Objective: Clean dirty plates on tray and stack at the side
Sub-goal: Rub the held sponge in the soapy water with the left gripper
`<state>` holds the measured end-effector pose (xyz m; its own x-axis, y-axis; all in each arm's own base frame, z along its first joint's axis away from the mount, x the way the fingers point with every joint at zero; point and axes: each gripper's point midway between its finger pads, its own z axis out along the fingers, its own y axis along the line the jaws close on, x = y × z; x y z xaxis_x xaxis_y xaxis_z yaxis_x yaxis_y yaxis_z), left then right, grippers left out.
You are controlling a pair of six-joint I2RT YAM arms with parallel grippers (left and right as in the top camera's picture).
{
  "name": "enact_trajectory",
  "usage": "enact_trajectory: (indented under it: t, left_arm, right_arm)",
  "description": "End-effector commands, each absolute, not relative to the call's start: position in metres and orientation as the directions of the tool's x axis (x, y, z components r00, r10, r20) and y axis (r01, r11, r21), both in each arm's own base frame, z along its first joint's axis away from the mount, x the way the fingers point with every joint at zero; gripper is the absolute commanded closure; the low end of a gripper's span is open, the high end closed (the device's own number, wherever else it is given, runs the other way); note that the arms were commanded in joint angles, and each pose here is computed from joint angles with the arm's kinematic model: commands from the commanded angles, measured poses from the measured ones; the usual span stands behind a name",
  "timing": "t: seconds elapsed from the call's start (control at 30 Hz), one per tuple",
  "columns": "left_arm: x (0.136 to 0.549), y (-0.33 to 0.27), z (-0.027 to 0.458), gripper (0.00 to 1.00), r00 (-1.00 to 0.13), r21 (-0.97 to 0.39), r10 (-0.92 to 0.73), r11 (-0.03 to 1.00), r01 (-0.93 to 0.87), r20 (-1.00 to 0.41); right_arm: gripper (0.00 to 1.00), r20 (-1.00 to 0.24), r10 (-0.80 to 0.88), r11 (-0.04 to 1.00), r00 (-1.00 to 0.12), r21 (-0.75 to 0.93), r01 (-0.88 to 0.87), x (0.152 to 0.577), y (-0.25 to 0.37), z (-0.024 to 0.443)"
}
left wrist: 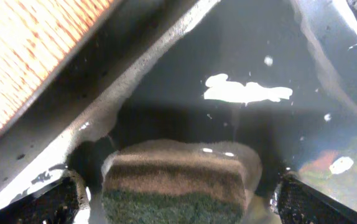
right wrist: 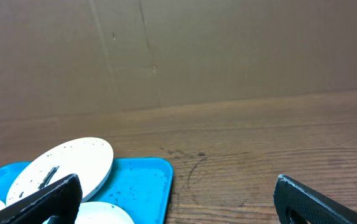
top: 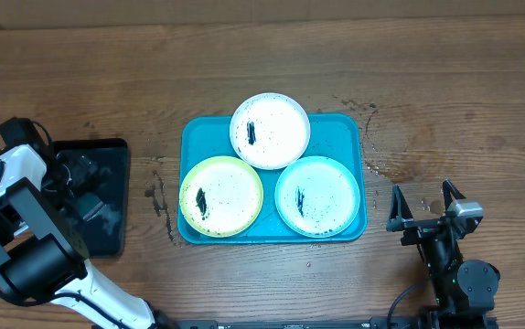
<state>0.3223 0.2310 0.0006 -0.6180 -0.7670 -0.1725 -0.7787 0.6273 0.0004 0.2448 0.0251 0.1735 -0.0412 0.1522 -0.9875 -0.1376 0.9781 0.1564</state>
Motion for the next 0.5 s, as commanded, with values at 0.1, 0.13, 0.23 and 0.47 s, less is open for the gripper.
enact_trajectory:
  t: [0.1, 0.13, 0.23, 0.47]
  left_arm:
    - [0.314, 0.229, -0.026, 0.74, -0.62, 0.025, -0.774, 0.623, -0.782, -0.129]
    - [0.314, 0.229, -0.026, 0.84, -0.62, 0.026, -0.774, 0.623, -0.782, -0.129]
    - [0.314, 0.228, -0.026, 0.96, -0.621, 0.026, -0.774, 0.623, -0.782, -0.125]
    - [0.304, 0.219, -0.028, 0.15, -0.625, 0.034, -0.777, 0.624, -0.781, -0.071]
  right_arm:
    - [0.0, -0.988, 0.148, 0.979, -0.039, 0.152, -0.134, 0.245, 0.025, 0.171]
    - [0.0, -0.988, 0.148, 0.979, -0.039, 0.152, -0.134, 0.245, 0.025, 0.171]
    - [0.0, -0.988, 0.148, 0.979, -0.039, 0.152, -0.134, 0.245, 0.025, 0.171]
    - [0.0, -0.988, 0.149, 0.979, -0.039, 0.153, -0.134, 0.245, 0.025, 0.171]
